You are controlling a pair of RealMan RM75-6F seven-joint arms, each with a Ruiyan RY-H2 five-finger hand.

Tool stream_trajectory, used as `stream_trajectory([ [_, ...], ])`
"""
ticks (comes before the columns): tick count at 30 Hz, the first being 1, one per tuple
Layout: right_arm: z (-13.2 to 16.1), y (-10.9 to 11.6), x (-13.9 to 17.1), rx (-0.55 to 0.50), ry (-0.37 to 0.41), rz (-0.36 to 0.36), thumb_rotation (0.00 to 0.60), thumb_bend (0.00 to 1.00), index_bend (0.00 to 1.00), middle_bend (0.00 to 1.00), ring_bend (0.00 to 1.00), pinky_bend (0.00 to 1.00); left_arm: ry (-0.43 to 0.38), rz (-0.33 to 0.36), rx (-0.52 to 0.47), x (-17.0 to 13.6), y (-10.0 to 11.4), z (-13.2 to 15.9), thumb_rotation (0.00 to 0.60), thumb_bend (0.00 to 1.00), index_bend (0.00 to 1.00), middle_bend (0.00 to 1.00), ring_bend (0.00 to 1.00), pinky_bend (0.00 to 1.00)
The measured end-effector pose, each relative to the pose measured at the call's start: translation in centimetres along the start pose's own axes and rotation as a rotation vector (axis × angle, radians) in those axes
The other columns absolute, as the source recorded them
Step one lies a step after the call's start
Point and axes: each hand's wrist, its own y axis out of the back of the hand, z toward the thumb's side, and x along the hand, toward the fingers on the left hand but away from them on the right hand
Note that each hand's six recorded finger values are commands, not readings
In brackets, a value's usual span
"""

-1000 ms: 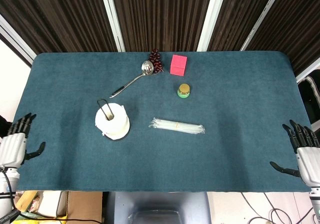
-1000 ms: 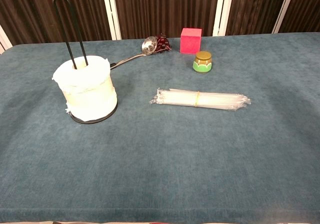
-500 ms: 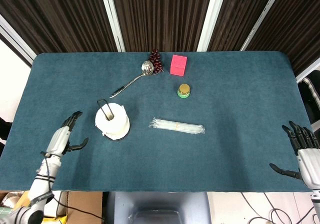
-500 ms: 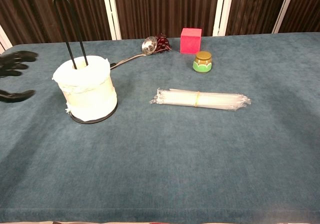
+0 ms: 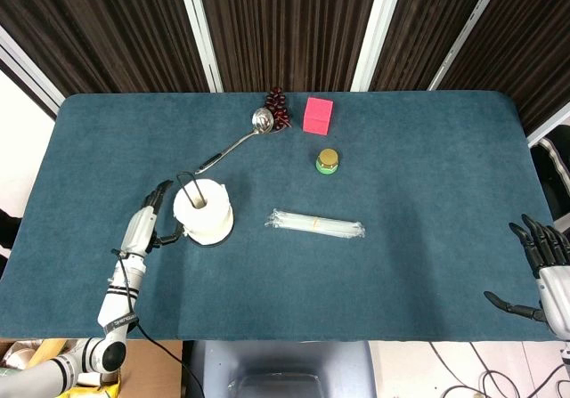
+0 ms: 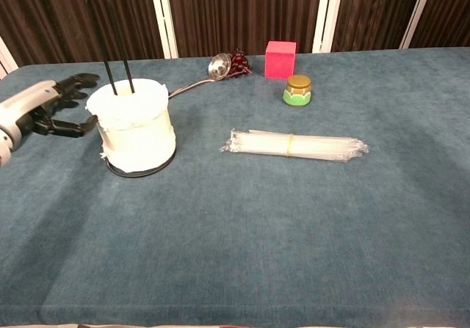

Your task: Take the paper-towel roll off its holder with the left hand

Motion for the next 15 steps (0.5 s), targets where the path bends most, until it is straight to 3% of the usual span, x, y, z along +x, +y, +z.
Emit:
stream_trajectory([
  [15,0.0,-0.4,-0.1,0.001,-0.003,0.016,0.600,0.10,0.00,0.00,0.00,0.04,-0.041,-0.196,-0.189,-0.7,-3.1,1.9,0.600,0.36,0.00,0.00,0.00,0.02],
])
